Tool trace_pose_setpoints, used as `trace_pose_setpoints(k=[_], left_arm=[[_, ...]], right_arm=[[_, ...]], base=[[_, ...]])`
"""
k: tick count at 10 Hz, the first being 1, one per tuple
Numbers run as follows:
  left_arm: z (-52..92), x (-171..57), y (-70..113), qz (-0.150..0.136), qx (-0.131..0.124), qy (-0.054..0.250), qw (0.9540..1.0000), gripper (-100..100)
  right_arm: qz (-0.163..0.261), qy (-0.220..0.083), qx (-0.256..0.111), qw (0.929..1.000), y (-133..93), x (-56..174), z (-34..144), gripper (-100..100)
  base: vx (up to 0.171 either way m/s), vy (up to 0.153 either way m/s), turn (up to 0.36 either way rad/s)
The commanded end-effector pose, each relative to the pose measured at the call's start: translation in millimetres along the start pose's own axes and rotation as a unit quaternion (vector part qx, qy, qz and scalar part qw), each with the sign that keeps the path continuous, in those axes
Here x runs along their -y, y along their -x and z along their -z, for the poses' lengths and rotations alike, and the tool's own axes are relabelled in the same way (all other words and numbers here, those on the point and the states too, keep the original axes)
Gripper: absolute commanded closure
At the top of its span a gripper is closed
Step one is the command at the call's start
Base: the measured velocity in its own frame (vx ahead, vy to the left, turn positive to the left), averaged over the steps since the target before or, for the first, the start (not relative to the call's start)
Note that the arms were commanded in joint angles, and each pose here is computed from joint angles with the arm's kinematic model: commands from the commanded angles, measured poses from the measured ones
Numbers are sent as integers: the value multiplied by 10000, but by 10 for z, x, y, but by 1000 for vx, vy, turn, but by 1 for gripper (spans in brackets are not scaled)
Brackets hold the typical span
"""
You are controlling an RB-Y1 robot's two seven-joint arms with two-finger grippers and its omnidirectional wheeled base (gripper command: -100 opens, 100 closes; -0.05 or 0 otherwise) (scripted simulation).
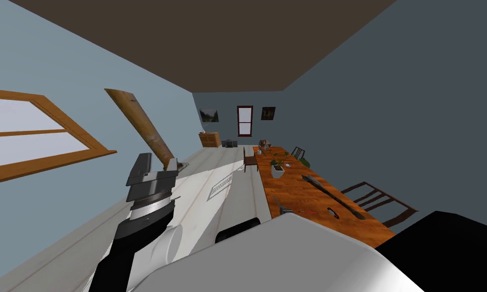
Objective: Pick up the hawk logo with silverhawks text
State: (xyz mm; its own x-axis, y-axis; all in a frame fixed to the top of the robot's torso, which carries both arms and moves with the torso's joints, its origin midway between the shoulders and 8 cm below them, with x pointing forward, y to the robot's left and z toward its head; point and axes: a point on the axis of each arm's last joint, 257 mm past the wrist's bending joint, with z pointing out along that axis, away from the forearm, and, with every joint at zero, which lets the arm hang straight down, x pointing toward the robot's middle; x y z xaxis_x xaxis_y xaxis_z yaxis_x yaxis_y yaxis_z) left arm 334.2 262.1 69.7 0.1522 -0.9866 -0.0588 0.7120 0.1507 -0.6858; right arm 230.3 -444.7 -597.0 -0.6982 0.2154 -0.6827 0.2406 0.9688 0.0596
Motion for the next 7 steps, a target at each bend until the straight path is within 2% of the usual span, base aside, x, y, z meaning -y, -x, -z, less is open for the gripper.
trace_pose_setpoints(k=[1, 4, 6, 7], left_arm=[[0, 0, 0, 0, 0, 0, 10000, 0], [0, 0, 0, 0, 0, 0, 10000, 0], [0, 0, 0, 0, 0, 0, 10000, 0], [0, 0, 0, 0, 0, 0, 10000, 0]], right_arm=[[63, 30, -17, 10000, 23, 26, -1, 100], [232, 61, -45, 9997, 144, 194, -12, 100], [211, 60, -45, 9997, 142, 182, -9, 100], [215, 62, -47, 9997, 139, 182, -7, 0]], base=[[1, 44, -84], [3, 49, -109], [3, 30, -46], [0, 0, 0]])
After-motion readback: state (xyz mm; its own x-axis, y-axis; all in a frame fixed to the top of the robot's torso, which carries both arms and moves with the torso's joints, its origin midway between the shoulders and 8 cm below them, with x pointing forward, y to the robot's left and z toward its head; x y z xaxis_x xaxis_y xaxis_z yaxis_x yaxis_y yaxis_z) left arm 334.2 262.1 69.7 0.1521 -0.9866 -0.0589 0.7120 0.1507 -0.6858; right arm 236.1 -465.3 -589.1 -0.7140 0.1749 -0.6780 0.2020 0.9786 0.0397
